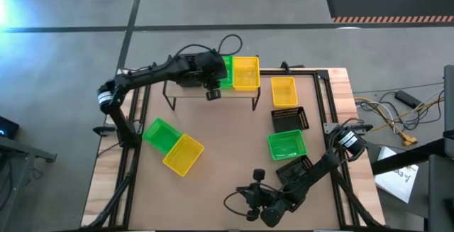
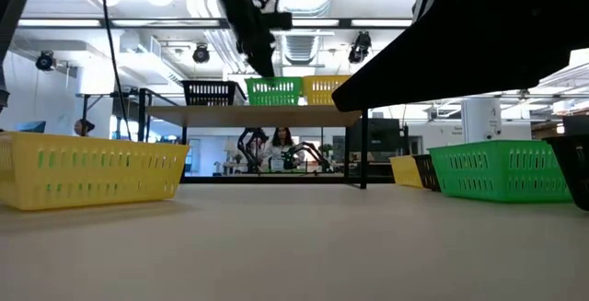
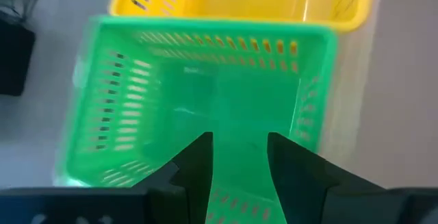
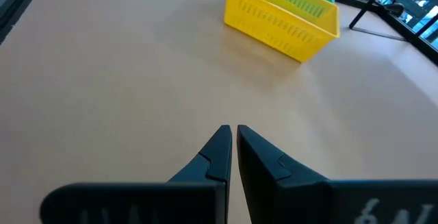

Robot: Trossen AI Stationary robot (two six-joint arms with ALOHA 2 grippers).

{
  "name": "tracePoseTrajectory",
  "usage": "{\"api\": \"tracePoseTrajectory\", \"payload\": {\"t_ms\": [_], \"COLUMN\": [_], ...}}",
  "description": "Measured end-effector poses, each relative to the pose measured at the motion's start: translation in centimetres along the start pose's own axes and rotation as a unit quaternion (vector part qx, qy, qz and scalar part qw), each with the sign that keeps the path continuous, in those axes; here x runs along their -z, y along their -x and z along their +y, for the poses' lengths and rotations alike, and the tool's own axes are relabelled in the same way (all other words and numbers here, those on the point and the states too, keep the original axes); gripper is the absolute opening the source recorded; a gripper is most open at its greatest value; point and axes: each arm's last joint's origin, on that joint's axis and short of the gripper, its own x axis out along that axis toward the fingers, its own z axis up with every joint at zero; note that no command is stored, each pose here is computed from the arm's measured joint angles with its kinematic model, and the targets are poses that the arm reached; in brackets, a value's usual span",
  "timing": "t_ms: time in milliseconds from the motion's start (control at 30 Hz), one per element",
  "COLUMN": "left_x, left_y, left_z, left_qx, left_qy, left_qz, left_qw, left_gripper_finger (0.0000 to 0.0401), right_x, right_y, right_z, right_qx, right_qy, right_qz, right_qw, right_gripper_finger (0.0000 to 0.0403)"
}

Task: Stack baskets on shelf by color
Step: Adjust the green bin on the shelf

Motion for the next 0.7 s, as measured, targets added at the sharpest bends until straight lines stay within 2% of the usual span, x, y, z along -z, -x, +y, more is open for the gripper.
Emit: {"api": "tracePoseTrajectory", "payload": {"t_ms": [267,600,700], "left_x": [0.2,0.4,0.4], "left_y": [-0.4,2.9,4.7], "left_z": [-0.2,0.6,0.2], "left_qx": [0.004,-0.014,0.008], "left_qy": [-0.004,0.002,-0.003], "left_qz": [0.014,-0.018,-0.05], "left_qw": [1.0,1.0,0.999], "left_gripper_finger": [0.0125,0.0125,0.0125], "right_x": [0.0,0.0,0.0], "right_y": [0.0,0.0,0.0], "right_z": [0.0,0.0,0.0], "right_qx": [0.0,0.0,0.0], "right_qy": [-0.003,-0.003,-0.003], "right_qz": [0.0,0.0,0.0], "right_qw": [1.0,1.0,1.0], "right_gripper_finger": [0.0018,0.0018,0.0018]}}
